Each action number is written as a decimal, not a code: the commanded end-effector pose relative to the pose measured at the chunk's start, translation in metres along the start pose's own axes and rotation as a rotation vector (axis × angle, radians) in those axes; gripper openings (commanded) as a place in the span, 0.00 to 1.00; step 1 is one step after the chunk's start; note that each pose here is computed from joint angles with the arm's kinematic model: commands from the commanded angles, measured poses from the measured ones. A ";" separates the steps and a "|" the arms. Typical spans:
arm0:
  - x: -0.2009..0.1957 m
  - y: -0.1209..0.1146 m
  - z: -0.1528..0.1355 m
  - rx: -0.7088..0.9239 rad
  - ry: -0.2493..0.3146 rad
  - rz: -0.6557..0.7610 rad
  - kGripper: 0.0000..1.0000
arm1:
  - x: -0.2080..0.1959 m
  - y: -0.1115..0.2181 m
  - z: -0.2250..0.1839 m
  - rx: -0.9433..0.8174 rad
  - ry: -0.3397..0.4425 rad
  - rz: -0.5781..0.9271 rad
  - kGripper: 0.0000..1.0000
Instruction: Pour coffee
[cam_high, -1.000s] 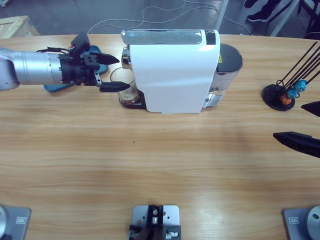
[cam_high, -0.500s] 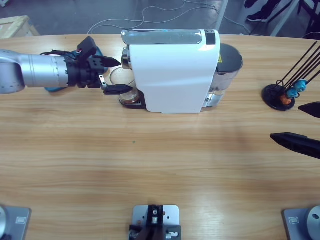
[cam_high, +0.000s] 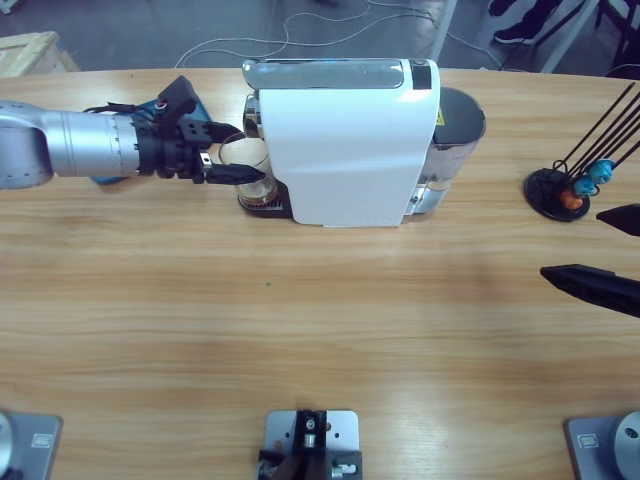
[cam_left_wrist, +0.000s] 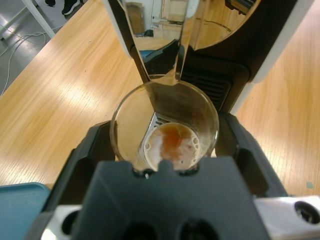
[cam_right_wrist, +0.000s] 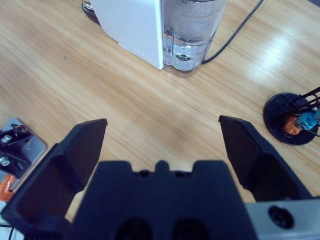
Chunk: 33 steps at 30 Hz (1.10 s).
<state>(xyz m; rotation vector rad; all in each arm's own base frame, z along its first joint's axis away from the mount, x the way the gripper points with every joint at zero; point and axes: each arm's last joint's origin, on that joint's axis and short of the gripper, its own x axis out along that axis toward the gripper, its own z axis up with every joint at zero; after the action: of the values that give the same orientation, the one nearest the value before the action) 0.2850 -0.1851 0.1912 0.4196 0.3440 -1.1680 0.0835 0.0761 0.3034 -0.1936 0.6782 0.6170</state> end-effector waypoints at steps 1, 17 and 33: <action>-0.026 -0.007 -0.011 -0.059 -0.002 -0.006 0.00 | 0.006 0.002 -0.004 0.011 0.025 0.014 1.00; -0.149 0.072 -0.018 -0.245 -0.004 0.566 0.00 | 0.005 0.001 -0.005 0.013 0.021 0.013 1.00; -0.088 0.128 -0.081 -0.344 0.073 0.541 0.00 | 0.003 0.001 -0.006 0.036 0.021 0.010 1.00</action>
<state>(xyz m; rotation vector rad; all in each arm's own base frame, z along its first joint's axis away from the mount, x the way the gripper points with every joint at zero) 0.3503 -0.0315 0.2122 0.2517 0.3938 -0.5593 0.0837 0.0763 0.3037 -0.1631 0.6845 0.6065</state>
